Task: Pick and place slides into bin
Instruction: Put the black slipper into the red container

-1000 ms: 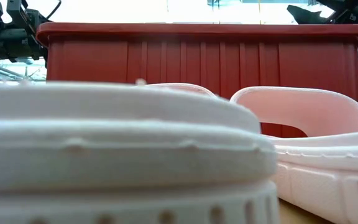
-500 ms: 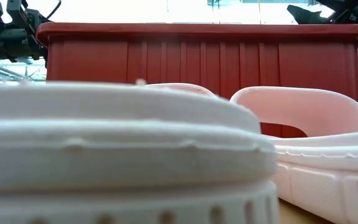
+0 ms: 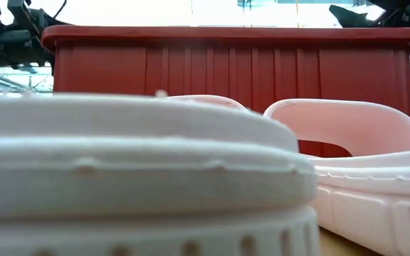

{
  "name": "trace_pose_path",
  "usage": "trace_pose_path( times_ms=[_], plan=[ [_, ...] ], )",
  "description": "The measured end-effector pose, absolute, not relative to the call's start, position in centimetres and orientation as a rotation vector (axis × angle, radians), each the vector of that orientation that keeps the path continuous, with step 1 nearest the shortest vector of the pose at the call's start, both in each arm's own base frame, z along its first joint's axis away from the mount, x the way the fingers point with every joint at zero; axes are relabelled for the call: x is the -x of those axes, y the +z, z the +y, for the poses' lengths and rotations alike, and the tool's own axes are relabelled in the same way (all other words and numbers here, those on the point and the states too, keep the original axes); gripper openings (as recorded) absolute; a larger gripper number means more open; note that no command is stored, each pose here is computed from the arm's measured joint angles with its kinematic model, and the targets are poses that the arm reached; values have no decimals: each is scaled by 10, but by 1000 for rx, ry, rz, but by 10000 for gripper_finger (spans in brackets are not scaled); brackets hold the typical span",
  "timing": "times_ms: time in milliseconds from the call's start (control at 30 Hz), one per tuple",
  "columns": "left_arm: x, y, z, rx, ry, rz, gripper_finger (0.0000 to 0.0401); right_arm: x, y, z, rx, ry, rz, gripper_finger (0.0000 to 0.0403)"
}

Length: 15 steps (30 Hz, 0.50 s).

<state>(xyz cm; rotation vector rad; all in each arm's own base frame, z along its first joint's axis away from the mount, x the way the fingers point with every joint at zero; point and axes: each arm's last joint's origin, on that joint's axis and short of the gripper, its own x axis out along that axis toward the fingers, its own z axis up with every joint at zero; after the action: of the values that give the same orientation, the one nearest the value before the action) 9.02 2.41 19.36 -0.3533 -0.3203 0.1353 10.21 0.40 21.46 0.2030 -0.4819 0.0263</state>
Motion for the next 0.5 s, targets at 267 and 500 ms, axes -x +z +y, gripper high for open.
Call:
trace_pose_path(
  times_ms=[267,500],
  plan=[
    [-87,203,23,322,95,-414,198,-98,222,5,-251,78,-564,212],
    [-84,211,20,326,31,-491,198,-91,232,7,-245,196,-672,212]
  ],
)
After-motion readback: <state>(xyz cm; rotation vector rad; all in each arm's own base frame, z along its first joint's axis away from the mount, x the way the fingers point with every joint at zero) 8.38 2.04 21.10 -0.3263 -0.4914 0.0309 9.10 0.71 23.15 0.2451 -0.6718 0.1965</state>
